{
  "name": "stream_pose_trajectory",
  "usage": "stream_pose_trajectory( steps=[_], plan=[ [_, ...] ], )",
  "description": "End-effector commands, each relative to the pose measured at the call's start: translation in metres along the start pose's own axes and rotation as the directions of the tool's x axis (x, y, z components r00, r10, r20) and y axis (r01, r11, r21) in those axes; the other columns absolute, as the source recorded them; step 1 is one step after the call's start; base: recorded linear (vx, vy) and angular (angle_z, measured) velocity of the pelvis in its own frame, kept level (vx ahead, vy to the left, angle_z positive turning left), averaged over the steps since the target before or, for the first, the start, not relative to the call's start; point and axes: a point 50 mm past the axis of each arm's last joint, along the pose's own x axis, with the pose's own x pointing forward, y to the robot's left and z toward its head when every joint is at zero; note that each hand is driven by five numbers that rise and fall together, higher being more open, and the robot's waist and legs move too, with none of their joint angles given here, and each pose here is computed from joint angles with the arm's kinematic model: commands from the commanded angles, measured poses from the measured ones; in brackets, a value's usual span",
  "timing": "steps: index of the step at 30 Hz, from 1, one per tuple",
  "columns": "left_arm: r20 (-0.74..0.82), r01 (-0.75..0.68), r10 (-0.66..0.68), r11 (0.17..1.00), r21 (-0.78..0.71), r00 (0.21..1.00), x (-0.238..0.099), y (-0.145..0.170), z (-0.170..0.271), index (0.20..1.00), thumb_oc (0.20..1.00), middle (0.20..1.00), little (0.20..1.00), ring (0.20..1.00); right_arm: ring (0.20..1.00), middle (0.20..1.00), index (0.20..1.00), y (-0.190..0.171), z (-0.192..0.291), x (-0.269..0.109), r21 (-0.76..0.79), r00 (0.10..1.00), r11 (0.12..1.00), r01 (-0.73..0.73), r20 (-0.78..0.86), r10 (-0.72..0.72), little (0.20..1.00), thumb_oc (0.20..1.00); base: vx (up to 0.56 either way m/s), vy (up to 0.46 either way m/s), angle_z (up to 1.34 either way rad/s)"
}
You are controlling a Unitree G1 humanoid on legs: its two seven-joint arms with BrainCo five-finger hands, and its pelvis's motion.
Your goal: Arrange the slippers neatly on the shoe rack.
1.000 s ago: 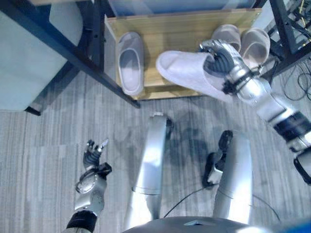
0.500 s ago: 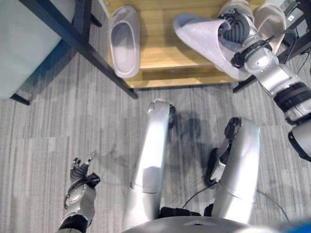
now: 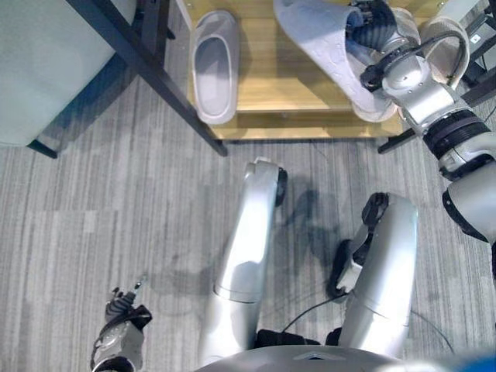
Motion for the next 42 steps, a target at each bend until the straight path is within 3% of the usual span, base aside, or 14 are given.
stream_pose_trajectory(
  steps=[1, 9, 16, 18, 24, 32, 42],
  plan=[
    [0.007, 0.004, -0.005, 0.987, 0.159, 1.0, 0.0, 0.02, 0.001, 1.0, 1.0, 1.0, 1.0, 1.0, 0.2, 0.2, 0.2, -0.039, 0.052, 0.015, 0.098, 0.979, 0.988, 0.117, 0.155, -0.132, 0.2, 0.2, 0.03, 0.021, 0.02],
    [-0.015, -0.012, 0.016, 0.977, 0.214, 1.0, -0.003, 0.033, -0.006, 1.0, 1.0, 1.0, 1.0, 1.0, 0.2, 0.2, 0.2, -0.038, 0.046, 0.017, 0.136, 0.982, 0.981, 0.138, 0.112, -0.154, 0.2, 0.2, 0.01, 0.024, 0.02],
    [0.02, 0.013, -0.018, 0.972, 0.237, 1.0, 0.002, 0.022, 0.005, 1.0, 1.0, 1.0, 1.0, 1.0, 0.2, 0.2, 0.2, -0.033, 0.04, 0.018, 0.16, 0.984, 0.976, 0.15, 0.072, -0.163, 0.2, 0.2, 0.01, 0.015, 0.0],
    [0.013, 0.024, -0.028, 0.966, 0.256, 1.0, 0.001, 0.019, 0.004, 1.0, 1.0, 1.0, 1.0, 1.0, 1.0, 1.0, 1.0, -0.032, 0.037, 0.018, 0.158, 0.984, 0.974, 0.163, 0.053, -0.173, 1.0, 1.0, 0.0, 0.0, 0.0],
    [-0.025, 0.034, -0.027, 0.951, 0.309, 0.999, -0.001, 0.026, -0.006, 1.0, 1.0, 1.0, 1.0, 1.0, 1.0, 1.0, 1.0, -0.036, 0.029, 0.019, 0.186, 0.982, 0.964, 0.189, -0.01, -0.19, 1.0, 1.0, -0.01, 0.005, 0.01],
    [-0.039, 0.094, -0.086, 0.946, 0.309, 0.995, -0.001, 0.01, -0.006, 1.0, 1.0, 1.0, 1.0, 1.0, 1.0, 1.0, 1.0, -0.031, 0.018, 0.018, 0.269, 0.976, 0.939, 0.215, -0.091, -0.198, 1.0, 1.0, 0.0, 0.005, 0.0],
    [-0.053, 0.135, -0.125, 0.938, 0.318, 0.991, 0.001, -0.005, -0.007, 1.0, 1.0, 1.0, 1.0, 1.0, 1.0, 1.0, 1.0, 0.005, 0.02, 0.017, 0.318, 0.994, 0.943, 0.099, -0.07, -0.081, 1.0, 1.0, -0.01, 0.018, 0.0]
  ],
)
